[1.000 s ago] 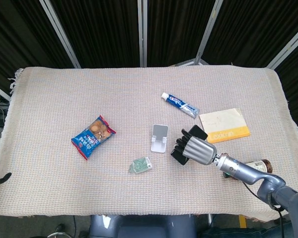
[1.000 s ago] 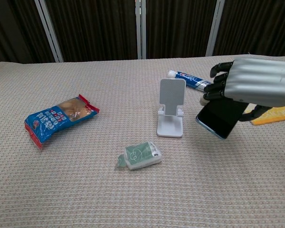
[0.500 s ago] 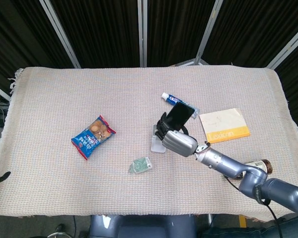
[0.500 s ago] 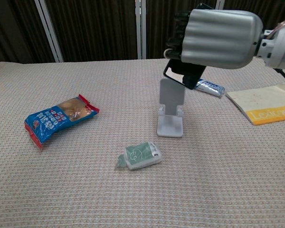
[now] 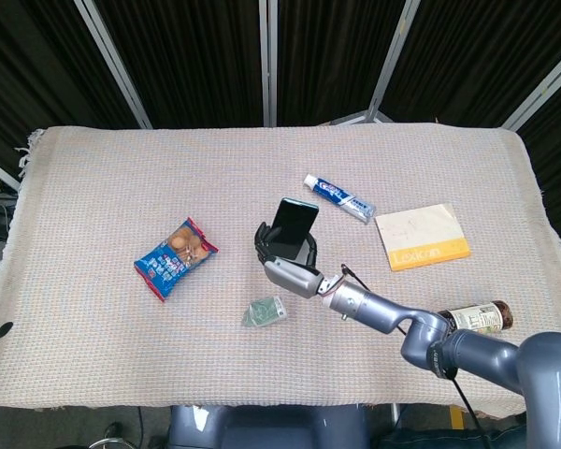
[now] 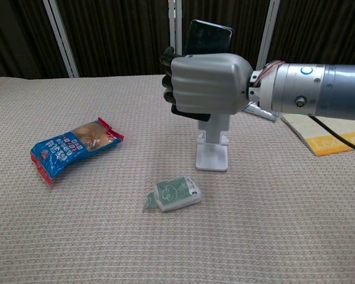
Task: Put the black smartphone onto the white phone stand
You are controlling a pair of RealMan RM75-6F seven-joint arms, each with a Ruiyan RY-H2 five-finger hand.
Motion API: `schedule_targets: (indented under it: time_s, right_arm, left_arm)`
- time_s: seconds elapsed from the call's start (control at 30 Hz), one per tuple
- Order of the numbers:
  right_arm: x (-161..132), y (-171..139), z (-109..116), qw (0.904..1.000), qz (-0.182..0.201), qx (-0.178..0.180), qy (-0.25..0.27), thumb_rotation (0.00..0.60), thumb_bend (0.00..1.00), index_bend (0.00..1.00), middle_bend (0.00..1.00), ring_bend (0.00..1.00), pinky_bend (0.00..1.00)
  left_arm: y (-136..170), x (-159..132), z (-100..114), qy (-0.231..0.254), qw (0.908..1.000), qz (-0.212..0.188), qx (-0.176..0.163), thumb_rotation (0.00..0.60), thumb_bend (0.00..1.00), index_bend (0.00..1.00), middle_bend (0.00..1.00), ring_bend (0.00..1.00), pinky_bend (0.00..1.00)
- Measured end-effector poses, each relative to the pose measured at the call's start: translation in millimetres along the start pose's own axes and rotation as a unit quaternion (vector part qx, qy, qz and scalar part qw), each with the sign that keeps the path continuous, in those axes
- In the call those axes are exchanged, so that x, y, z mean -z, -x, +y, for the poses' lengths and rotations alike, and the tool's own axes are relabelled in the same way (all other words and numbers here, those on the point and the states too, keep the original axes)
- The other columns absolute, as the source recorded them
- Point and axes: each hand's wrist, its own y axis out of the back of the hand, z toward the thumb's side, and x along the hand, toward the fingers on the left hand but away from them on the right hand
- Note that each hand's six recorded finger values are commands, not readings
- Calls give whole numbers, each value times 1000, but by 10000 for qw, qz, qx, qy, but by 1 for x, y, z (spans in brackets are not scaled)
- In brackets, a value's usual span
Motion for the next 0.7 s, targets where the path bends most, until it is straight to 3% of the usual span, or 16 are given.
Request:
schedule_targets:
  time_s: [0.7]
  right_arm:
    - [-41,-19,-13,9972,619,-7,-414,600,154,545,581,470,321]
  left_arm:
    - [-3,-1,-4,-106,9999,22,55,600,0,0,0,0,0]
